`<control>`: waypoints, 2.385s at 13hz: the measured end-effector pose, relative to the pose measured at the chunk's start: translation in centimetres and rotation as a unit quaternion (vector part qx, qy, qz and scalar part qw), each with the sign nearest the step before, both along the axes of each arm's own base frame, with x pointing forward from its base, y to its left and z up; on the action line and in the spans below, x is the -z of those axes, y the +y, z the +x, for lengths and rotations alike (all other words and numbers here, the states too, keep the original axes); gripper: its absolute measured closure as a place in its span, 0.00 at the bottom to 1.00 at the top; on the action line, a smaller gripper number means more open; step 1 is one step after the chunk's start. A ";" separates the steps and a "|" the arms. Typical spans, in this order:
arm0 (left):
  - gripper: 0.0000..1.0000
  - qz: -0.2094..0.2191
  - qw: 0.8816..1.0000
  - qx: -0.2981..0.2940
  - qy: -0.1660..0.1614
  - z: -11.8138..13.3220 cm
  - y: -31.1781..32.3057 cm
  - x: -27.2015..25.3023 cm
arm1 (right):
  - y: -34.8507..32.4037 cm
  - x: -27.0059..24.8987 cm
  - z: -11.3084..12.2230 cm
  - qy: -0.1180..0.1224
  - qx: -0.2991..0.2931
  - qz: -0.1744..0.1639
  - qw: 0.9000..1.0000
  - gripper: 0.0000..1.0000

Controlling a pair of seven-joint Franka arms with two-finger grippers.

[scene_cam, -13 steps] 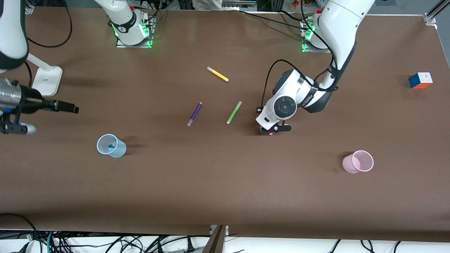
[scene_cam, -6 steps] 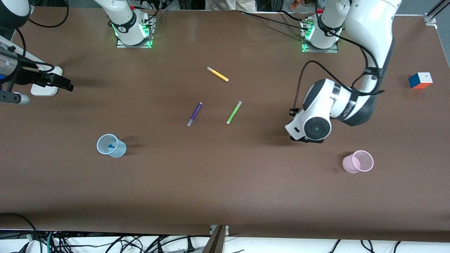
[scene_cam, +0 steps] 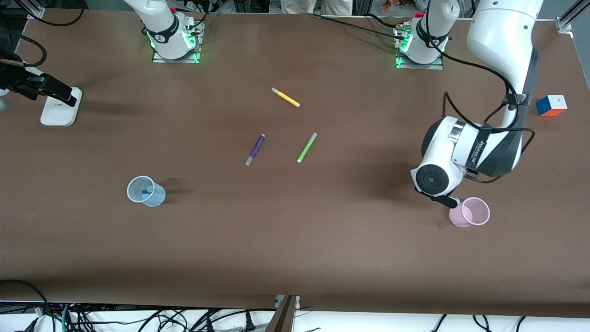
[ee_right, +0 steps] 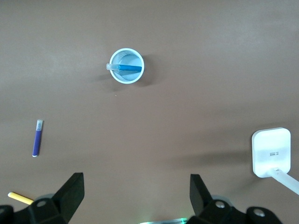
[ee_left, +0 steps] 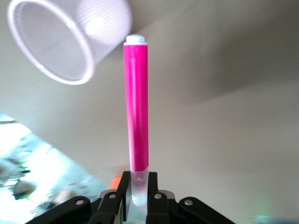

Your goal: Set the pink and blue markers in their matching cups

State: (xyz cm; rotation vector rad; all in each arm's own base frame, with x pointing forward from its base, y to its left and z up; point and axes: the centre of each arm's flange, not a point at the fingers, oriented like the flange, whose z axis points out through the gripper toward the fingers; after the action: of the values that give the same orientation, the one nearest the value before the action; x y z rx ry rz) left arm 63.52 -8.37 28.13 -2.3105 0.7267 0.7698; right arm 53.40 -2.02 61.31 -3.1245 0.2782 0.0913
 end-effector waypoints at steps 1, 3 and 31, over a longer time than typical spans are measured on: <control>0.82 0.028 0.999 0.034 0.020 0.3 0.9 0.2 | -0.2 0.2 0.0 0.004 0.002 0.000 1.000 0.00; 0.82 0.085 0.990 0.098 0.059 1.1 1.7 0.3 | -0.2 0.5 0.2 0.007 0.001 0.000 1.000 0.00; 0.00 -0.205 0.944 -0.219 -0.137 1.4 3.6 -21.2 | -0.5 0.3 1.1 0.003 0.004 0.000 1.000 0.00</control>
State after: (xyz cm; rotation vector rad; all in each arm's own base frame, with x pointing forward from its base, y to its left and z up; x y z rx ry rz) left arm 64.93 -4.73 49.34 -2.9409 0.2584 0.4882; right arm 54.53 -2.47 60.98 -3.1228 0.2894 0.1006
